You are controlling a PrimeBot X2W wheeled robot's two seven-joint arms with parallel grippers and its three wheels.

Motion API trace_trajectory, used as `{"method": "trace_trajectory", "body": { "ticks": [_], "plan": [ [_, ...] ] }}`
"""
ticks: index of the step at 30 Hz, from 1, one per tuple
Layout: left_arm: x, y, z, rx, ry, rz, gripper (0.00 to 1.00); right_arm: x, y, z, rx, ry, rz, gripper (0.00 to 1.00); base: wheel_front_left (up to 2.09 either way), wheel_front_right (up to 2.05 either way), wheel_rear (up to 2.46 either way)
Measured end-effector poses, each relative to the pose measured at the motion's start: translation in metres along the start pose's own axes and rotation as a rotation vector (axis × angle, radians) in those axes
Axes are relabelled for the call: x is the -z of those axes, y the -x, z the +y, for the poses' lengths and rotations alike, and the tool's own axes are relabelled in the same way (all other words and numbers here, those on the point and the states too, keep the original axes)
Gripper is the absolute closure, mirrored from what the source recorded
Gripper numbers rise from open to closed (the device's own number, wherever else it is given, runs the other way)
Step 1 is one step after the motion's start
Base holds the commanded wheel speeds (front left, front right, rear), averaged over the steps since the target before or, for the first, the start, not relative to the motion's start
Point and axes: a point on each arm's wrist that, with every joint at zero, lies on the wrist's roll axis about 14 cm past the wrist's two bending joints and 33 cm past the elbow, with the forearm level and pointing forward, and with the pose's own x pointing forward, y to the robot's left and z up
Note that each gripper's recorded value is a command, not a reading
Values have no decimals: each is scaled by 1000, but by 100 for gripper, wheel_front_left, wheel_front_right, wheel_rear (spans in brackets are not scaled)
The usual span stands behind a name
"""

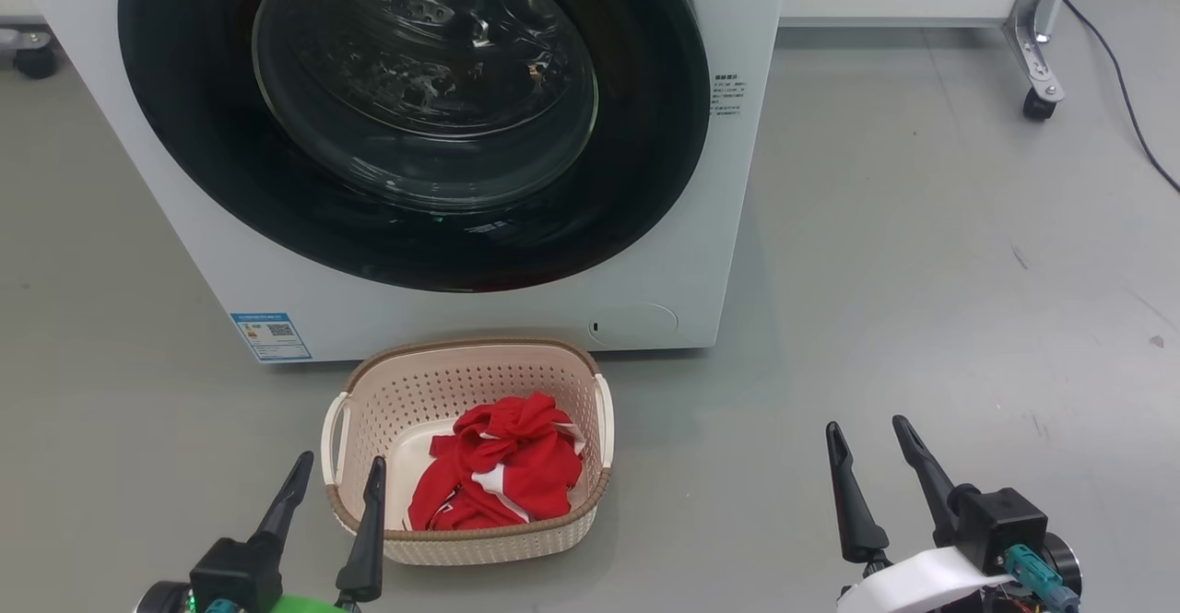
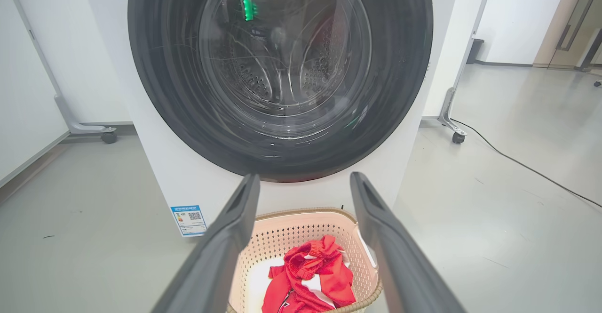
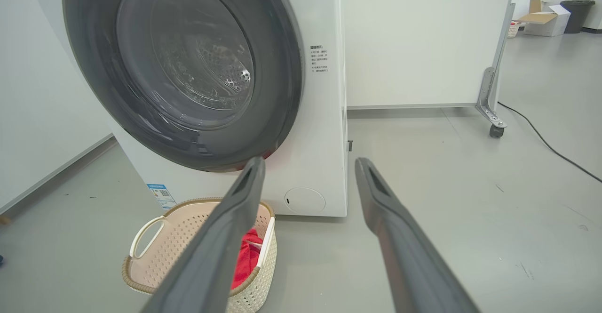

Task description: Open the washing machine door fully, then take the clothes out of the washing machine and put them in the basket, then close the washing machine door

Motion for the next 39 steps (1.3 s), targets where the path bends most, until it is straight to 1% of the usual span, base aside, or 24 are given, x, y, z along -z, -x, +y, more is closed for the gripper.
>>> {"method": "trace_trajectory", "body": {
  "ticks": [17, 18, 23, 28, 34, 39],
  "plan": [
    [-2, 1, -2, 7, 0, -6, 0, 0, 1, 1, 0, -1, 0, 0, 0, 0, 0],
    [-2, 1, -3, 8, 0, -4, 100, 1, 1, 1, 1, -1, 3, 100, 0, 0, 0],
    [17, 7, -3, -3, 15, 51, 100, 18, 9, -2, 17, -7, 57, 100, 0, 0, 0],
    [17, 8, -2, -10, 50, 50, 100, 17, 11, -2, 21, -46, 54, 100, 0, 0, 0],
    [18, 7, 0, -29, 133, 57, 100, 16, 13, -4, 38, -135, 50, 100, 0, 0, 0],
    [18, 6, 6, -59, 223, 62, 100, 15, 13, -13, 79, -225, 53, 100, 0, 0, 0]
  ]
}}
